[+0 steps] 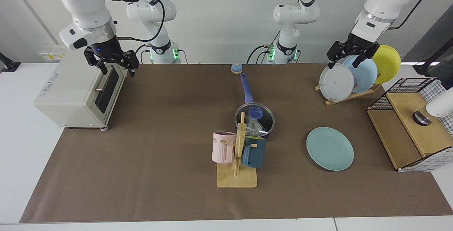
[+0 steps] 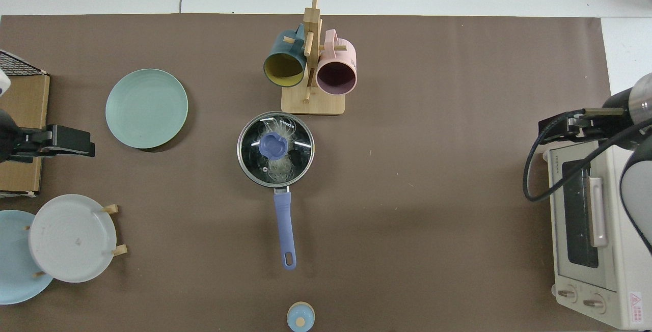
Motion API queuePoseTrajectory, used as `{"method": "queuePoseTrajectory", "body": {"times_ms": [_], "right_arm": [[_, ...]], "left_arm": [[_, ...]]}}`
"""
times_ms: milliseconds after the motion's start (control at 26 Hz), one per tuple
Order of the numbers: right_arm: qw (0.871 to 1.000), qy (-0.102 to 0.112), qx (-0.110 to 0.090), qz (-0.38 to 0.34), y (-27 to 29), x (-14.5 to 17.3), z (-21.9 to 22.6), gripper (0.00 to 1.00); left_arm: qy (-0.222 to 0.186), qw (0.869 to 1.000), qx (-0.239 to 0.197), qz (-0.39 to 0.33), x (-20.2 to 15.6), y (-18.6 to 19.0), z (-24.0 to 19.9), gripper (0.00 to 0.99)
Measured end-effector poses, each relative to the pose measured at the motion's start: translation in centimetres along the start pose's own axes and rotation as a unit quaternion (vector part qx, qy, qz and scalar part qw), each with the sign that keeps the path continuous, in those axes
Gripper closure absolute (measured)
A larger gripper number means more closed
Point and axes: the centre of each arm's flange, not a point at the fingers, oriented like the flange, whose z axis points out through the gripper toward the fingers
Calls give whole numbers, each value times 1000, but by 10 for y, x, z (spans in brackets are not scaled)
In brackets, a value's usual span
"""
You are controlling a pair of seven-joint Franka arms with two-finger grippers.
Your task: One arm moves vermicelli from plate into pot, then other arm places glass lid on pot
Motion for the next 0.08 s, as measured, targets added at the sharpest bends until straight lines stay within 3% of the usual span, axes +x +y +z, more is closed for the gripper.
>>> {"method": "queuePoseTrajectory", "body": {"times_ms": [77], "right_arm": [[1000, 0, 0, 0, 0, 0, 0, 9]], "left_arm": [[0, 1000, 0, 0, 0, 0, 0, 0]]}}
